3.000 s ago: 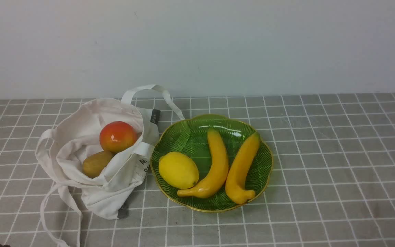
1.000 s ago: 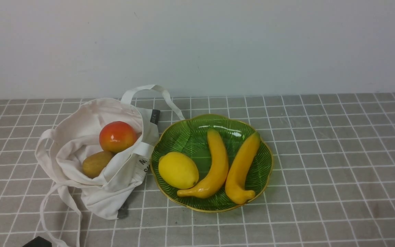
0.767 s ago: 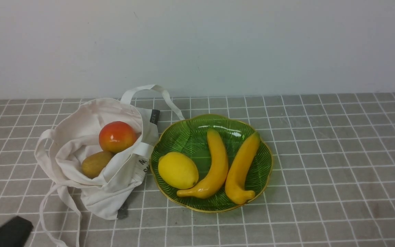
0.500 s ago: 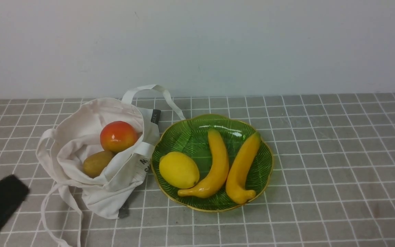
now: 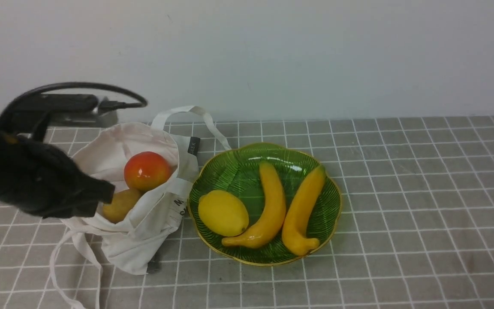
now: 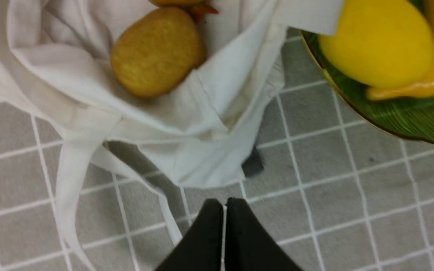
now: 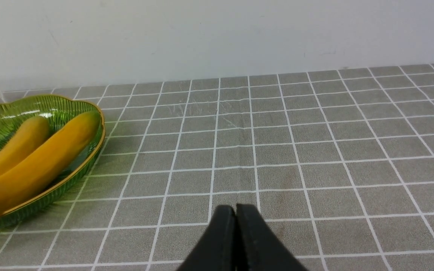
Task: Take the fruit out of the bag on the grey coffee tablecloth and place them on the plate.
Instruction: 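Reach into the cloth bag and grasp the kiwi with the left gripper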
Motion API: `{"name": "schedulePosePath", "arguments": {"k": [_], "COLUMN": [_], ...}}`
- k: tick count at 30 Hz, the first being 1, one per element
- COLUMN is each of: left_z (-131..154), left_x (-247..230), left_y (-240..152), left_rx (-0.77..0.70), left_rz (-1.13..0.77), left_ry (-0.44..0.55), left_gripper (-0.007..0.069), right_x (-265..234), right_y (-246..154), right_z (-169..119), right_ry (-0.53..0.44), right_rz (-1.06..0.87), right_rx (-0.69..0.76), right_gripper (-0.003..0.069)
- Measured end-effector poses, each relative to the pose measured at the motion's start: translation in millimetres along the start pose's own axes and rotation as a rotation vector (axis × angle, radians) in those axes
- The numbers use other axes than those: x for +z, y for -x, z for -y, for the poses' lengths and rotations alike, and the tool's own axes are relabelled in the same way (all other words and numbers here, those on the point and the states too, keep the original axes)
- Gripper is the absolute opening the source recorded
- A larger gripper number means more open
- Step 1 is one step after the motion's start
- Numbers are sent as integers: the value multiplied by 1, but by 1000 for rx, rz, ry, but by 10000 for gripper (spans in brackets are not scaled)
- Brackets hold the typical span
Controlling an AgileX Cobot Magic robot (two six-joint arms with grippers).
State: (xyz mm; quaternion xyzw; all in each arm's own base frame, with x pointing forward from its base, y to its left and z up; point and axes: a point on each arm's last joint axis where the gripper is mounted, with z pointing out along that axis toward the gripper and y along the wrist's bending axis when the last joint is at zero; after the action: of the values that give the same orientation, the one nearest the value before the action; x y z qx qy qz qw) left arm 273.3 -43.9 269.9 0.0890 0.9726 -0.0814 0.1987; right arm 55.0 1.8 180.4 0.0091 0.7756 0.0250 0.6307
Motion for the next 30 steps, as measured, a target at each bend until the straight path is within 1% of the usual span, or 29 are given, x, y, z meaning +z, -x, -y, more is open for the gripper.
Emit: {"name": "schedulePosePath", "arguments": {"k": [6, 12, 13, 14, 17, 21, 22, 23, 24, 26, 27, 29, 30], "left_z": [-15, -20, -20, -20, -20, -21, -21, -21, -22, -23, -23, -25, -26], "left_x": [57, 73, 77, 77, 81, 82, 84, 84, 87, 94, 97, 108, 112], "left_y": [36, 51, 52, 52, 53, 59, 59, 59, 60, 59, 59, 58, 59], "left_rx": [93, 116, 117, 117, 136, 258, 304, 309, 338, 356, 360, 369, 369], "left_rz": [-176, -175, -176, -176, -163, -108, -105, -105, -103, -117, -122, -127, -127], "left_ry": [40, 61, 52, 52, 45, 48, 46, 46, 44, 41, 40, 43, 44], "left_gripper": [-8, -2, 15, 15, 64, 209, 272, 272, 353, 454, 482, 578, 601], "right_x": [0, 0, 0, 0, 0, 0, 0, 0, 0, 0, 0, 0, 0], "right_y": [0, 0, 0, 0, 0, 0, 0, 0, 0, 0, 0, 0, 0], "right_z": [0, 0, 0, 0, 0, 0, 0, 0, 0, 0, 0, 0, 0], "right_ry": [0, 0, 0, 0, 0, 0, 0, 0, 0, 0, 0, 0, 0], "right_rz": [0, 0, 0, 0, 0, 0, 0, 0, 0, 0, 0, 0, 0], "right_rx": [0, 0, 0, 0, 0, 0, 0, 0, 0, 0, 0, 0, 0], "right_gripper": [-14, -14, -14, -14, -14, -14, -14, -14, -14, -14, -14, -14, -14]}}
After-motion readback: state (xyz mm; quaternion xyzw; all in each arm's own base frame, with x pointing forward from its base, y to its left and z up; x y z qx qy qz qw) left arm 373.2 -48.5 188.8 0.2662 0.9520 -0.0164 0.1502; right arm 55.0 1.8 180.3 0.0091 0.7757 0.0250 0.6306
